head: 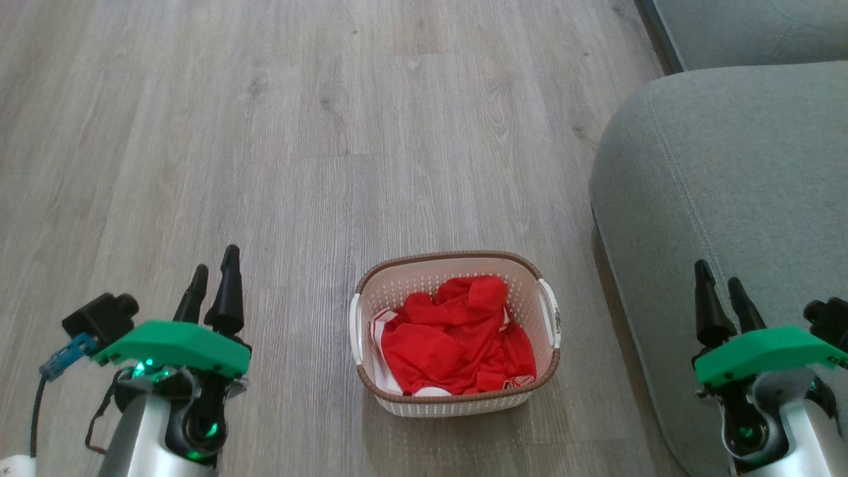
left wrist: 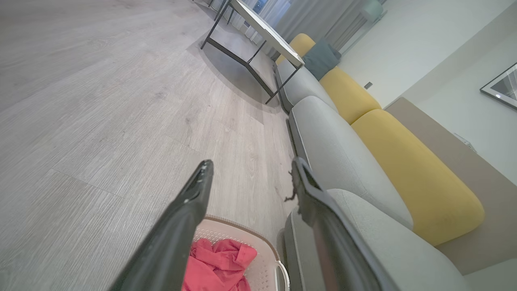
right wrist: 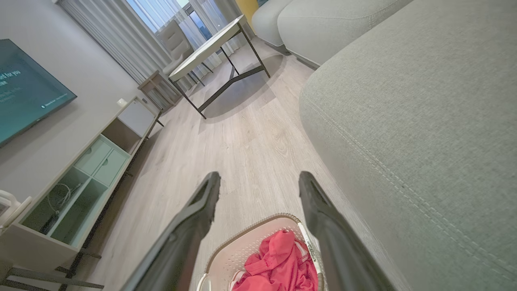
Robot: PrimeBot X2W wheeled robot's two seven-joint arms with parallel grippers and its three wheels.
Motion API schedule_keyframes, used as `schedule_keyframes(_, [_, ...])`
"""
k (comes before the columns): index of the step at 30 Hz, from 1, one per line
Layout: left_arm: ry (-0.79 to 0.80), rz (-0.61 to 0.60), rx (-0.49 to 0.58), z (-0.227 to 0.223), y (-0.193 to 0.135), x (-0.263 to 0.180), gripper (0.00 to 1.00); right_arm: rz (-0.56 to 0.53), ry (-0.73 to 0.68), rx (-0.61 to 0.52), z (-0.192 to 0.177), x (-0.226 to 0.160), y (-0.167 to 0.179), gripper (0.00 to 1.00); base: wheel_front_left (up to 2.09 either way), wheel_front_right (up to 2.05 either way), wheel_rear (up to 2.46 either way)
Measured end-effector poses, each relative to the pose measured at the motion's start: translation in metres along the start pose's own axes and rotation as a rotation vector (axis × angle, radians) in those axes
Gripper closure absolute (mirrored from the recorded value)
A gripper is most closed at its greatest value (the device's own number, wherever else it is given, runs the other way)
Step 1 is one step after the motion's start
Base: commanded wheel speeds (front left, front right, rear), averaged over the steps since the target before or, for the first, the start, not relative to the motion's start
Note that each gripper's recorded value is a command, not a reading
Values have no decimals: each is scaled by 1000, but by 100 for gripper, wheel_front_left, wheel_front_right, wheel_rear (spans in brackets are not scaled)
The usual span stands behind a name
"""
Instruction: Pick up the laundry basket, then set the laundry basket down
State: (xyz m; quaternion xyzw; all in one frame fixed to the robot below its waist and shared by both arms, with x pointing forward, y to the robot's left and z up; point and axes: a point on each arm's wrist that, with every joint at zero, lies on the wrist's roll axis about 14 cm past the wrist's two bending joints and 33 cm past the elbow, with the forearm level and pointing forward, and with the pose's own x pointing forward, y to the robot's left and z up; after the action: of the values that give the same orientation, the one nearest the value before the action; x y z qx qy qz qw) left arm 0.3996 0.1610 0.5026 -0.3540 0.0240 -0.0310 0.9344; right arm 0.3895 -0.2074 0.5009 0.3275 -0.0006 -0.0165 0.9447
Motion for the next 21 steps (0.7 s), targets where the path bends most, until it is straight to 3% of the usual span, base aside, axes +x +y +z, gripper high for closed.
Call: schedule_keyframes(21, [36,-23,208,-11,-4,7,0,40,-3,-248,1,9,5,0,0,0,0])
